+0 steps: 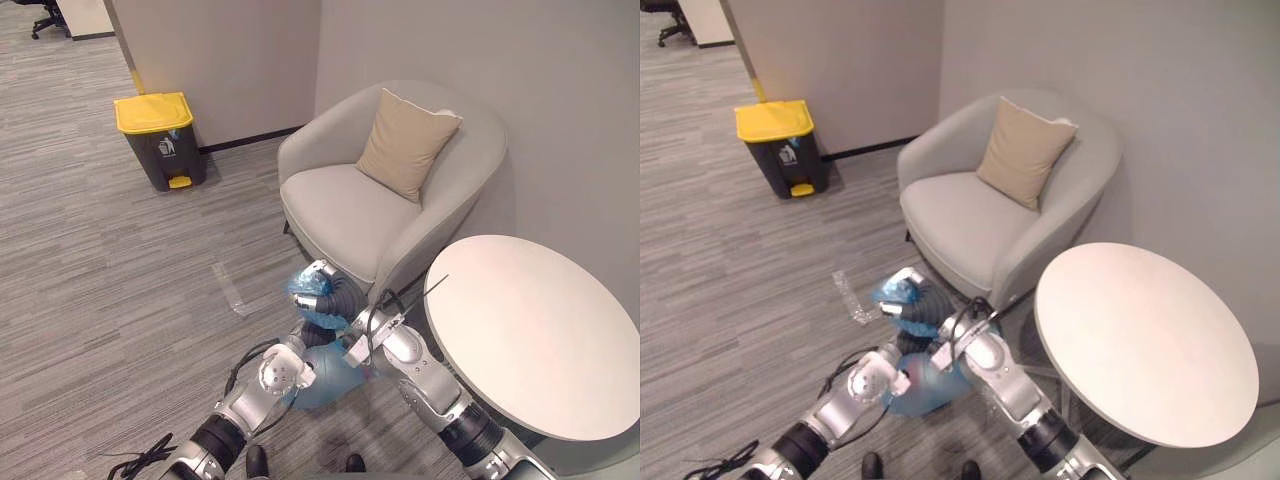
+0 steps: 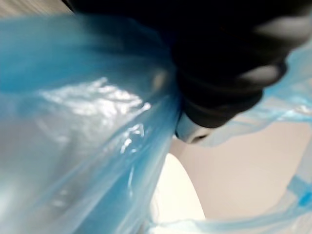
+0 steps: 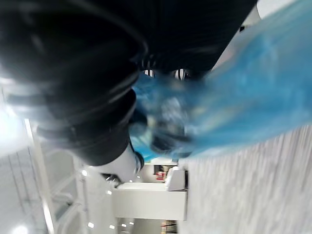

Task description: Gather rubbish on tea table into small bin, then transfer packed bag to large trash can.

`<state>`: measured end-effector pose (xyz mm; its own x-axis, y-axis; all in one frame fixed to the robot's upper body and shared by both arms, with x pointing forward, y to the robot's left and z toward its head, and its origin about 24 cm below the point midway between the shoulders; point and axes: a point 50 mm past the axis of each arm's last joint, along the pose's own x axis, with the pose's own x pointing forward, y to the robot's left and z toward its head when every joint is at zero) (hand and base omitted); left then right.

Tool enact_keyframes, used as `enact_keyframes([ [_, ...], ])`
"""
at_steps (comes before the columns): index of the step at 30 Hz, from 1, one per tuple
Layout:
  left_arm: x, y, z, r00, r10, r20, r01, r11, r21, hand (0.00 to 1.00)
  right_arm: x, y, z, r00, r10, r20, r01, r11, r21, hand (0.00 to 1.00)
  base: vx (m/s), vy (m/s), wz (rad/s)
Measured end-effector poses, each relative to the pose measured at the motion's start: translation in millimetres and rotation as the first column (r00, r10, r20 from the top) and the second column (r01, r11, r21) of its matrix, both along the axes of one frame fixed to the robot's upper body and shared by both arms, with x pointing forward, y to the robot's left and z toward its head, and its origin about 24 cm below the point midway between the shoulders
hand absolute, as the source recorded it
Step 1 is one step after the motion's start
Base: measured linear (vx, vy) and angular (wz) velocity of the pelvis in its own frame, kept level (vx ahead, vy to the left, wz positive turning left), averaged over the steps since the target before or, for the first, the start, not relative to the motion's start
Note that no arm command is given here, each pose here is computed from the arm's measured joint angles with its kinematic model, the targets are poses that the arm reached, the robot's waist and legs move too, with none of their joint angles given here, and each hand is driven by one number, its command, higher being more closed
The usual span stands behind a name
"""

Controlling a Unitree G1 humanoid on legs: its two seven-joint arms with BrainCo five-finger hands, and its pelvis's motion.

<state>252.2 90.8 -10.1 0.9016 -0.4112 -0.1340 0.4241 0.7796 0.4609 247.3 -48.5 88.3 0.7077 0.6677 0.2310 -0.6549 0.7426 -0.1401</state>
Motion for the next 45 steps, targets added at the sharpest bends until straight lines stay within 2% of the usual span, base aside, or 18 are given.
enact_keyframes([
  [3,0,9,4,0.999,0.049,0.009,-0.048,0.998,-0.032,1.00,4,-15,-2,0.992,-0.098,0.079,0.104,0.991,-0.082,0.00,0.00,0.000,0.00],
  [5,-1,19,7,0.995,0.103,0.019,-0.101,0.993,-0.059,1.00,6,-33,-3,0.969,-0.170,0.177,0.203,0.960,-0.191,0.00,0.00,0.000,0.00],
  [9,-6,31,6,0.986,0.166,0.006,-0.164,0.982,-0.091,1.00,4,-61,1,0.910,-0.263,0.322,0.358,0.888,-0.288,0.00,0.00,0.000,0.00],
  [12,-10,37,2,0.980,0.198,-0.013,-0.199,0.975,-0.097,1.00,1,-75,8,0.855,-0.312,0.414,0.451,0.842,-0.297,0.00,0.00,0.000,0.00],
  [17,-16,48,-3,0.966,0.257,-0.036,-0.260,0.960,-0.103,1.00,-2,-91,6,0.803,-0.387,0.454,0.546,0.784,-0.297,0.00,0.00,0.000,0.00],
  [19,-21,55,-8,0.953,0.298,-0.056,-0.303,0.947,-0.105,1.00,-8,-99,-3,0.788,-0.443,0.427,0.586,0.753,-0.300,0.00,0.00,0.000,0.00],
  [22,-30,70,-22,0.923,0.367,-0.117,-0.377,0.923,-0.084,1.00,-17,-111,-44,0.772,-0.586,0.247,0.635,0.696,-0.335,0.00,0.00,0.000,0.00],
  [24,-33,73,-29,0.907,0.393,-0.155,-0.408,0.910,-0.080,1.00,-19,-114,-65,0.763,-0.627,0.160,0.634,0.676,-0.375,0.00,0.00,0.000,0.02],
  [26,-42,80,-45,0.864,0.439,-0.247,-0.470,0.879,-0.078,1.00,-30,-121,-108,0.710,-0.702,-0.065,0.607,0.656,-0.450,0.00,0.00,0.000,0.07],
  [28,-57,90,-63,0.804,0.486,-0.342,-0.533,0.845,-0.052,1.00,-46,-129,-145,0.609,-0.751,-0.255,0.578,0.641,-0.506,0.00,0.00,0.000,0.02],
  [30,-63,94,-71,0.775,0.504,-0.380,-0.557,0.830,-0.034,1.00,-55,-135,-161,0.560,-0.766,-0.315,0.557,0.629,-0.541,0.00,0.00,0.000,0.00],
  [32,-75,102,-85,0.711,0.539,-0.452,-0.606,0.796,-0.004,1.00,-76,-144,-188,0.420,-0.796,-0.436,0.538,0.605,-0.587,0.00,0.02,0.005,0.00],
  [38,-104,113,-108,0.570,0.594,-0.568,-0.695,0.717,0.053,1.00,-104,-154,-217,0.215,-0.802,-0.558,0.507,0.580,-0.638,0.00,0.04,0.009,-0.06],
  [45,-108,122,-112,0.521,0.624,-0.582,-0.729,0.680,0.077,1.00,-88,-152,-217,0.199,-0.802,-0.563,0.513,0.575,-0.637,0.00,-0.02,0.014,-0.06],
])
